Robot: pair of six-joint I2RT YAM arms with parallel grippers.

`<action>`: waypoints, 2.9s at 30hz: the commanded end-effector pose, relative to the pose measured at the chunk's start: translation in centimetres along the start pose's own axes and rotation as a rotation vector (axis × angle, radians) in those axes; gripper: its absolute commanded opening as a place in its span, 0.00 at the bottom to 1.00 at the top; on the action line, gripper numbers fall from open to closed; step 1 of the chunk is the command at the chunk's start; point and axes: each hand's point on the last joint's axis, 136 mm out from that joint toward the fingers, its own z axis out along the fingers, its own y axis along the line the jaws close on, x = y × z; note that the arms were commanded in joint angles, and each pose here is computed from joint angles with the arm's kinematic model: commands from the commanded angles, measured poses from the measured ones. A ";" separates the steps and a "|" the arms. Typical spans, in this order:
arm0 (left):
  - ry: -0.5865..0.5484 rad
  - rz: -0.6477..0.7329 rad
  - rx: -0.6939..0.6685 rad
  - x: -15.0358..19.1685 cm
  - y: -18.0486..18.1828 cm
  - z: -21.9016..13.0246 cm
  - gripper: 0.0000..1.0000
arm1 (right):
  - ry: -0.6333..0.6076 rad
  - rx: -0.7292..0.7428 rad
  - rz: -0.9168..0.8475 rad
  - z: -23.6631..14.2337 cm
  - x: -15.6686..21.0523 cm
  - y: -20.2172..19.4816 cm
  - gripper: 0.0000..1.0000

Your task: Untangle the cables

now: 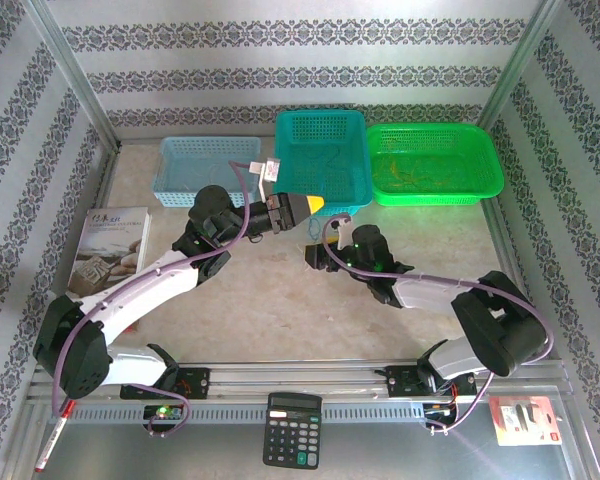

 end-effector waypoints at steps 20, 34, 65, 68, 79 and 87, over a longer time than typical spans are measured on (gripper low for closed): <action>-0.135 0.222 0.138 -8.1 -12.3 0.2 0.00 | -0.013 0.083 0.097 -0.5 3.5 -3.1 0.00; -0.183 0.312 0.111 -13.0 -13.0 1.5 0.00 | 0.010 0.091 0.138 -2.5 5.9 -3.5 0.00; -0.156 0.370 0.205 -17.6 -16.0 4.7 0.00 | 0.020 0.132 0.169 -4.5 7.9 -4.3 0.29; -0.153 0.376 0.205 -17.7 -16.2 4.8 0.00 | 0.016 0.124 0.165 -4.5 7.7 -4.1 0.34; -0.155 0.380 0.215 -18.0 -16.8 4.8 0.00 | -0.011 0.072 0.050 -5.0 5.2 -2.3 0.59; -0.169 0.358 0.266 -18.4 -18.2 4.6 0.00 | -0.030 0.070 0.011 -4.6 3.3 -2.4 0.63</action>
